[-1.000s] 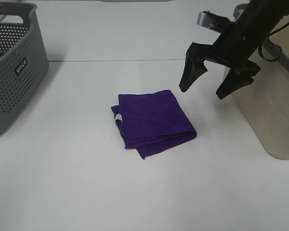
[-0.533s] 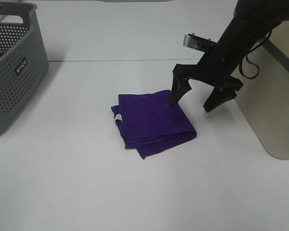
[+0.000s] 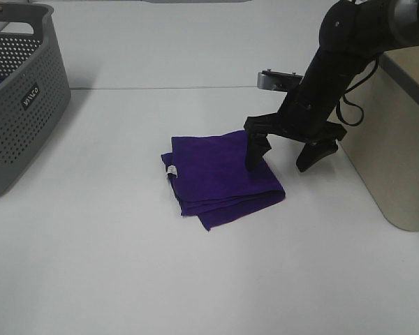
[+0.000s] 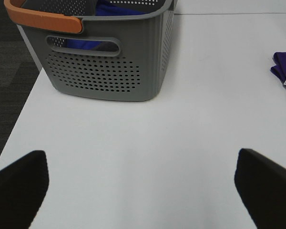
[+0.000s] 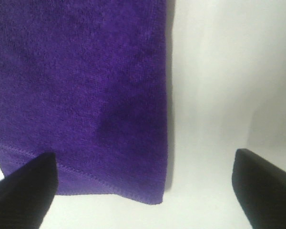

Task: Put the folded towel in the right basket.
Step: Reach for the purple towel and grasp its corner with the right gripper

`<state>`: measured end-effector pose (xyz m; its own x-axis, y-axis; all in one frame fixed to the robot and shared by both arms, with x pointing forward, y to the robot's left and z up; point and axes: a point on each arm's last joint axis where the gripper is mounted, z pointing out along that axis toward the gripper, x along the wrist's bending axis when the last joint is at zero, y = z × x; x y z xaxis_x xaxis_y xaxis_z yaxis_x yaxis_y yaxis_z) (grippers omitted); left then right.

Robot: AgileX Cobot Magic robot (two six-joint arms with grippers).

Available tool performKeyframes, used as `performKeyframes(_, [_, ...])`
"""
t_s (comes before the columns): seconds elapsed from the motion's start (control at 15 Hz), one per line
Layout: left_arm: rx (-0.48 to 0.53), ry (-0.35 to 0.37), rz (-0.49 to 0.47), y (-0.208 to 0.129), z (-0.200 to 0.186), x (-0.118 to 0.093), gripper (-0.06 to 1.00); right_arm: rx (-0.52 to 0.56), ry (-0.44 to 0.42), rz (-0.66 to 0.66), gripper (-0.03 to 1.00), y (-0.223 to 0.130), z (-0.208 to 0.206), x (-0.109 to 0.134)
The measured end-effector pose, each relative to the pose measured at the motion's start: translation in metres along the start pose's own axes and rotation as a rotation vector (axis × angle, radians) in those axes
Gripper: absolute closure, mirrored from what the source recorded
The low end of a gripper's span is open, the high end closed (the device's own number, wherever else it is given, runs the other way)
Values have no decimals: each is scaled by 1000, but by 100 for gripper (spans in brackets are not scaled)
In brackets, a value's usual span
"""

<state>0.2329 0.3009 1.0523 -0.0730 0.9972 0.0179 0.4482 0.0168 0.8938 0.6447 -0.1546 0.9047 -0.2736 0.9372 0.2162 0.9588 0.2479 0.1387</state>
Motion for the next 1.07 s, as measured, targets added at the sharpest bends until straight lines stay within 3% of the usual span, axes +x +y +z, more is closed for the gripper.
performKeyframes(0.87, [0, 0, 0, 0, 0, 0, -5, 46, 79, 83, 2, -1, 25, 2])
performKeyframes(1.0, [0, 0, 0, 0, 0, 0, -5, 47, 113, 100, 3, -1, 28, 9])
performKeyframes(1.07, [0, 0, 0, 0, 0, 0, -5, 58, 155, 102, 5, -2, 35, 25])
